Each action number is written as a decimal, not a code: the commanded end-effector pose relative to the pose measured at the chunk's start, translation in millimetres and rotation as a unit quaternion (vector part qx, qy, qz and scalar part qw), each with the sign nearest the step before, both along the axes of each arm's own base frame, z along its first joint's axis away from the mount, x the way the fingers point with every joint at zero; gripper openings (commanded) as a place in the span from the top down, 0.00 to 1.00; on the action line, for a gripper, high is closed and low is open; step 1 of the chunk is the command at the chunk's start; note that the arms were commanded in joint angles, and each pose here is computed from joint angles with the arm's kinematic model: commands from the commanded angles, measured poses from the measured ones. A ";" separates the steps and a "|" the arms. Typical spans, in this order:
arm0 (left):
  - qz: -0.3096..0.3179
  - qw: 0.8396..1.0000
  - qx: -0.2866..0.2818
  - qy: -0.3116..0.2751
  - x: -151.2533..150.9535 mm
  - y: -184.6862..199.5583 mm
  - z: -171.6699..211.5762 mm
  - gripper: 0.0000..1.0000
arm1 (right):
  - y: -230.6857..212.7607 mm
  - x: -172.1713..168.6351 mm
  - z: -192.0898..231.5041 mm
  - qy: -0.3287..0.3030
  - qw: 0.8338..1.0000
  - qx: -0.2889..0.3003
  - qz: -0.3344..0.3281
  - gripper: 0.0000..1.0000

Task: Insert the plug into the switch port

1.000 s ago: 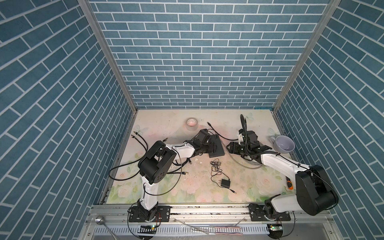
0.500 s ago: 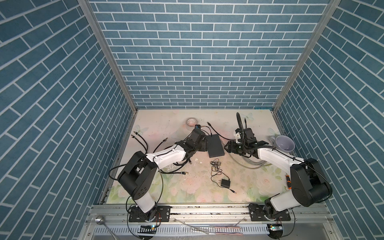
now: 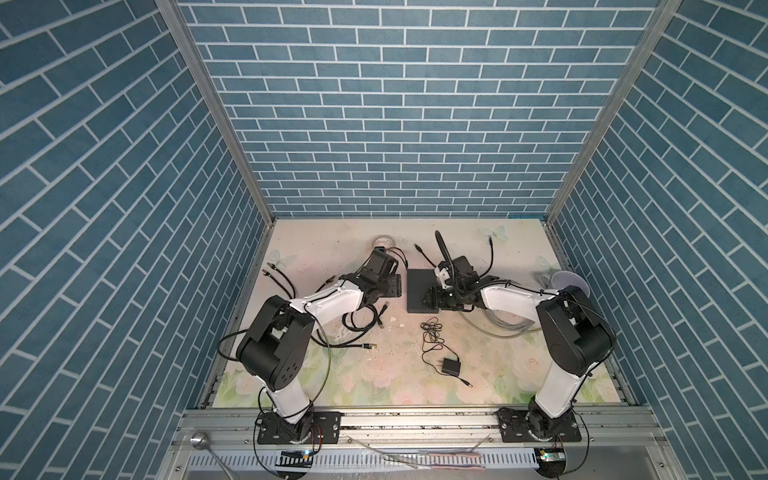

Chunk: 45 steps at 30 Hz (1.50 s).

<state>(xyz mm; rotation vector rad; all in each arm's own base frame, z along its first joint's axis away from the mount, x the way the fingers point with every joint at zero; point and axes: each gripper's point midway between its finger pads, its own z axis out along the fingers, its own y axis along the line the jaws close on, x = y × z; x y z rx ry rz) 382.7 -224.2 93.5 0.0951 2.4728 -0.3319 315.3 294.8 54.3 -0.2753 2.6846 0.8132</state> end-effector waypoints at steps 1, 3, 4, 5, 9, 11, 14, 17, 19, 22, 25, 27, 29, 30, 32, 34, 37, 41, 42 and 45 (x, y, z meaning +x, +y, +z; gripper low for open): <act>-0.047 0.996 0.071 -0.022 -8.2 7.4 24.2 0.34 | 24.9 -3.3 42.8 -0.016 0.997 0.076 0.008 0.35; -0.077 0.992 0.095 -0.031 -14.2 6.0 28.0 0.40 | 15.7 -8.9 49.2 -0.018 0.996 0.086 0.001 0.34; -0.096 0.990 0.096 -0.033 -18.0 3.4 29.2 0.44 | 6.3 -10.1 50.5 -0.018 0.996 0.085 -0.006 0.34; -0.111 0.989 0.090 -0.036 -22.0 -0.3 31.0 0.47 | -4.6 -9.7 50.9 -0.017 0.996 0.082 -0.017 0.34; -0.264 0.960 0.045 -0.082 -63.8 -48.8 47.3 0.57 | -69.8 -6.0 46.9 -0.006 0.996 0.042 -0.084 0.33; -0.392 0.914 0.026 -0.104 -109.6 -86.3 49.1 0.56 | -100.0 -6.2 42.7 0.001 0.993 0.015 -0.115 0.32; -0.552 0.823 -0.002 -0.134 -184.3 -132.6 43.9 0.55 | -133.1 -6.3 36.6 0.016 0.989 -0.021 -0.148 0.31; -0.634 0.761 0.000 -0.137 -232.3 -162.5 34.3 0.56 | -155.9 -5.1 32.9 0.021 0.983 -0.041 -0.178 0.31; -0.673 0.728 0.008 -0.129 -257.6 -180.0 26.2 0.58 | -166.6 -4.8 31.1 0.023 0.979 -0.043 -0.196 0.31; -0.710 0.695 0.037 -0.108 -276.4 -194.9 8.5 0.61 | -180.6 -3.7 26.3 0.030 0.974 -0.044 -0.221 0.31; -0.735 0.668 0.063 -0.093 -286.7 -204.2 -8.6 0.63 | -193.7 -1.6 16.2 0.047 0.968 -0.043 -0.241 0.31; -0.745 0.658 0.073 -0.083 -288.7 -209.1 -17.5 0.63 | -200.4 0.3 10.2 0.056 0.965 -0.044 -0.251 0.31; -0.751 0.650 0.084 -0.078 -288.8 -213.5 -24.4 0.64 | -203.2 2.1 7.4 0.060 0.964 -0.038 -0.258 0.31; -0.754 0.647 0.090 -0.074 -288.6 -214.7 -27.7 0.65 | -204.2 3.2 7.0 0.059 0.963 -0.035 -0.260 0.31; -0.757 0.643 0.097 -0.066 -287.8 -217.8 -33.0 0.66 | -205.1 4.5 6.4 0.059 0.962 -0.032 -0.263 0.32; -0.760 0.639 0.103 -0.060 -287.3 -220.4 -39.4 0.67 | -206.8 4.4 4.7 0.061 0.962 -0.033 -0.265 0.32; -0.763 0.633 0.121 -0.041 -286.4 -216.9 -53.5 0.68 | -210.1 3.7 3.7 0.062 0.960 -0.032 -0.270 0.32; -0.763 0.630 0.139 -0.030 -284.9 -208.9 -65.2 0.70 | -213.9 2.5 5.7 0.060 0.960 -0.030 -0.273 0.32; -0.763 0.630 0.142 -0.029 -284.8 -207.6 -67.9 0.70 | -214.6 2.2 6.0 0.060 0.959 -0.029 -0.274 0.32; -0.753 0.636 0.162 -0.040 -275.8 -209.3 -74.7 0.71 | -214.7 2.4 8.6 0.056 0.960 -0.026 -0.273 0.33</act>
